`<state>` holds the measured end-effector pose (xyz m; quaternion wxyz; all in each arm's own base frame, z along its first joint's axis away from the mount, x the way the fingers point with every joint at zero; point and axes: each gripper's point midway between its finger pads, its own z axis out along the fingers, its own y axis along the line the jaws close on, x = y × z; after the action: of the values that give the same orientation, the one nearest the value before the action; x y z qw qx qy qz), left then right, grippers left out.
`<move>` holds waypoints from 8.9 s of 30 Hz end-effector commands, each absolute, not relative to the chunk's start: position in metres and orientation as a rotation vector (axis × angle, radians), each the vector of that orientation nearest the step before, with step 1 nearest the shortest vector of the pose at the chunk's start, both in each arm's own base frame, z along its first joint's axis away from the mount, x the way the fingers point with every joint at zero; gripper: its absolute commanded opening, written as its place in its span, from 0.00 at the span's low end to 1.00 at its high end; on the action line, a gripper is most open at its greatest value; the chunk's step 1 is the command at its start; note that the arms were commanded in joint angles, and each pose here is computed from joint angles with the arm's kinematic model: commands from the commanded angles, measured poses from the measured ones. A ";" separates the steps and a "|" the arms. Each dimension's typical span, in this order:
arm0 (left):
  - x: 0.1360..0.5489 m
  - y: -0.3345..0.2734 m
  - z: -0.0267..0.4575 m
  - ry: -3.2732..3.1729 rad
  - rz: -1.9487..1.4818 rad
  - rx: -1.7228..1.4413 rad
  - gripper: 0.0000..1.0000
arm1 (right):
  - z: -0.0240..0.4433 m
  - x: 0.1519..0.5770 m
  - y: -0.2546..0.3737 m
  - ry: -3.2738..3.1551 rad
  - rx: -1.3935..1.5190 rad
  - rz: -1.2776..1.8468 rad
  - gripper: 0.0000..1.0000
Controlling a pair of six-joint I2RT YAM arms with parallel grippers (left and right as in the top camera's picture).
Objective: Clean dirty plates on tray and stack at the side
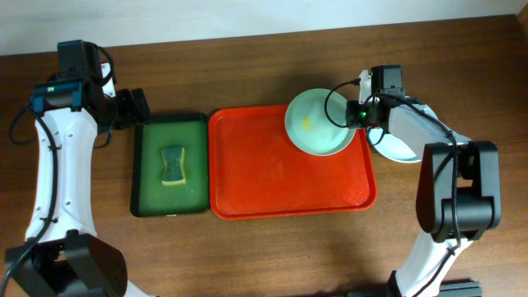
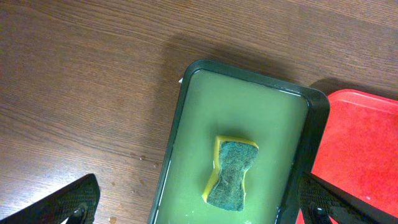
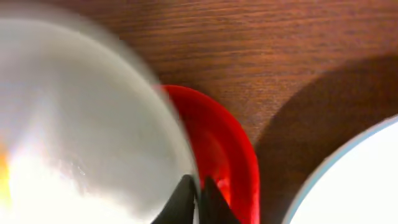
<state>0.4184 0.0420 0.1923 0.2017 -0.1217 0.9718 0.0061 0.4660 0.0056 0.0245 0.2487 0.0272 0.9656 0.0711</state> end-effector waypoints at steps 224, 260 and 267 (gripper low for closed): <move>0.339 -0.196 -0.016 3.147 -0.230 0.265 0.00 | 0.020 0.330 0.181 3.032 0.197 0.611 0.04; 0.399 -0.157 0.112 2.986 -0.356 0.161 0.00 | 0.020 0.329 0.181 3.035 0.197 0.609 0.04; 0.404 -0.042 0.106 3.039 -0.103 0.055 0.00 | 0.020 0.330 0.181 3.032 0.197 0.610 0.04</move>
<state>0.3995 -0.0713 0.0993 0.0325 -0.0126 0.9974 -0.0636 0.3289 0.1773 0.0143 0.0144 0.0701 0.9790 0.1908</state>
